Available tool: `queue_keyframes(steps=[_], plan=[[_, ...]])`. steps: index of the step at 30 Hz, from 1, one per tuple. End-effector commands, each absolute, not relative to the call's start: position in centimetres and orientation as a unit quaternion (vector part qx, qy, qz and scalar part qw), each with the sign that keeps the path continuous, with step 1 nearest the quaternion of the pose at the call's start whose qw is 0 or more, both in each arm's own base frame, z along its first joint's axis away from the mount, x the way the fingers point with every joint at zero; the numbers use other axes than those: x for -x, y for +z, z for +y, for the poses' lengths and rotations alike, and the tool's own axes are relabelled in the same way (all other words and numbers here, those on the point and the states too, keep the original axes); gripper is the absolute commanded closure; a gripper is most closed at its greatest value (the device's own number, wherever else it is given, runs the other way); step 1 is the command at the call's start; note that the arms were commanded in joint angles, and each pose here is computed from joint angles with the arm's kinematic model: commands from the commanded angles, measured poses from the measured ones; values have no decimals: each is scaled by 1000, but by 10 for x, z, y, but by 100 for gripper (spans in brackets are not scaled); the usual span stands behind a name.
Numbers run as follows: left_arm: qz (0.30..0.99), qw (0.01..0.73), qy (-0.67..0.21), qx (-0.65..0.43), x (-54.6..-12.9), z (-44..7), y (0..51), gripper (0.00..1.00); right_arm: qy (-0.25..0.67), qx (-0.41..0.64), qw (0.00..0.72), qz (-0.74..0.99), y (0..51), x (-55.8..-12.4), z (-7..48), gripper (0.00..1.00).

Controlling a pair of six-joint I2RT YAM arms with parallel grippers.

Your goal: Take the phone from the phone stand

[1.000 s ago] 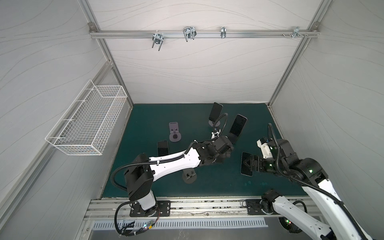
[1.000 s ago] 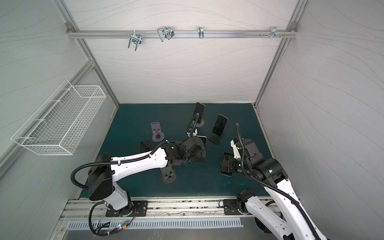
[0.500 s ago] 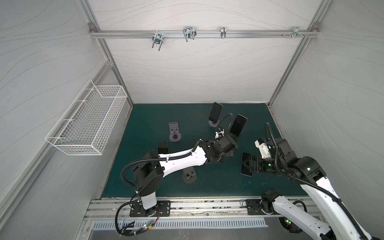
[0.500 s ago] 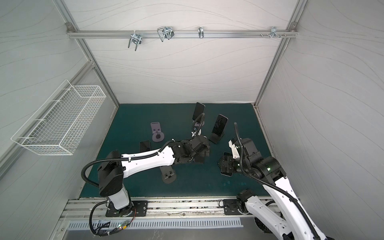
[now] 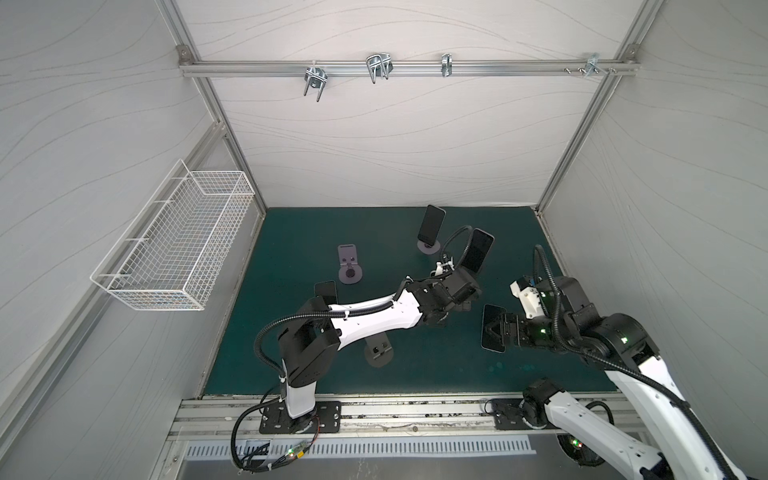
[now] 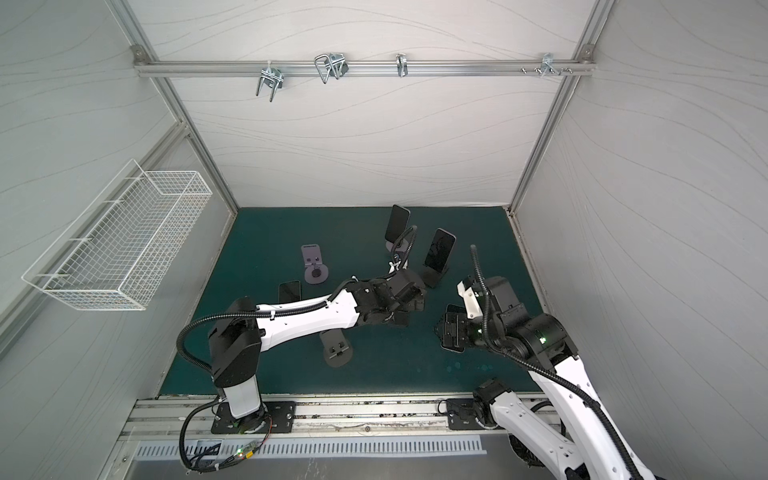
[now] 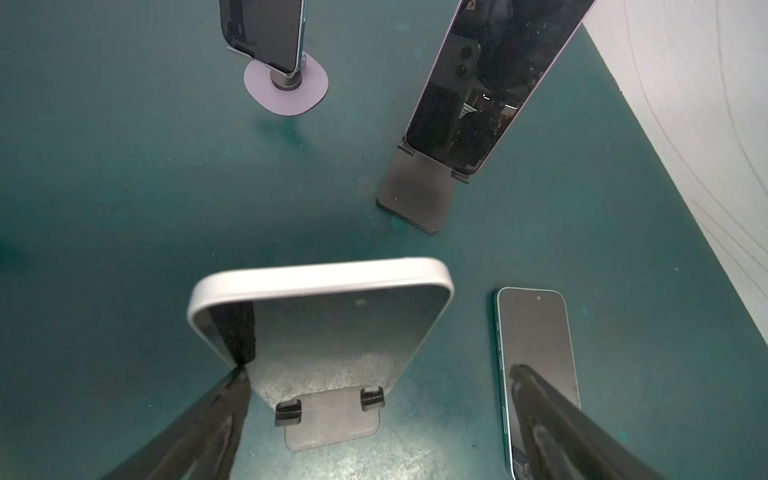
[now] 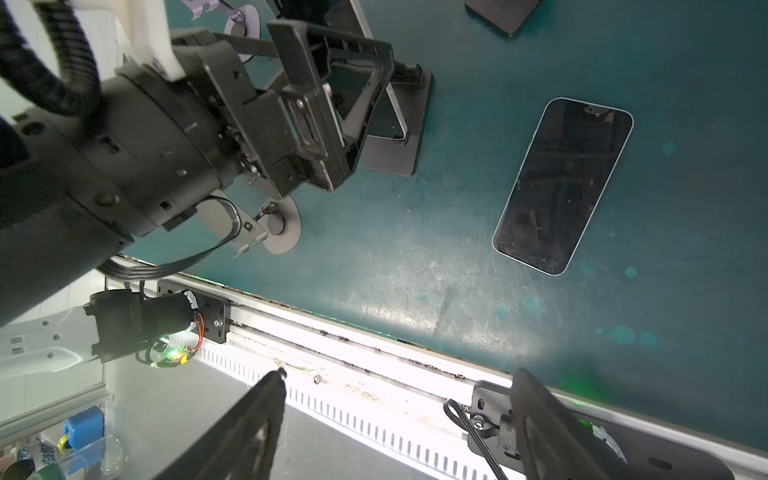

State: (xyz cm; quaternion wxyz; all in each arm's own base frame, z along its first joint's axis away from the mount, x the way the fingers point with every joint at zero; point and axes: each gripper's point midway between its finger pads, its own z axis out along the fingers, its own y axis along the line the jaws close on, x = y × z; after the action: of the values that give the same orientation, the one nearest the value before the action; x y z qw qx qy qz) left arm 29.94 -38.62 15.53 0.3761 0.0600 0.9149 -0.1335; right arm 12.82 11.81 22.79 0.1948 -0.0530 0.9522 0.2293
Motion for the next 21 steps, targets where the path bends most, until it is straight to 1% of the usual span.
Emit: queue_keyframes(steps=[1,21], plan=[[908,393,-136,-44,-311,-389,166,2,232,47,187,953,231,-122,116,14],[910,388,-138,-49,-329,-388,158,2,225,38,191,955,229,-123,112,14]])
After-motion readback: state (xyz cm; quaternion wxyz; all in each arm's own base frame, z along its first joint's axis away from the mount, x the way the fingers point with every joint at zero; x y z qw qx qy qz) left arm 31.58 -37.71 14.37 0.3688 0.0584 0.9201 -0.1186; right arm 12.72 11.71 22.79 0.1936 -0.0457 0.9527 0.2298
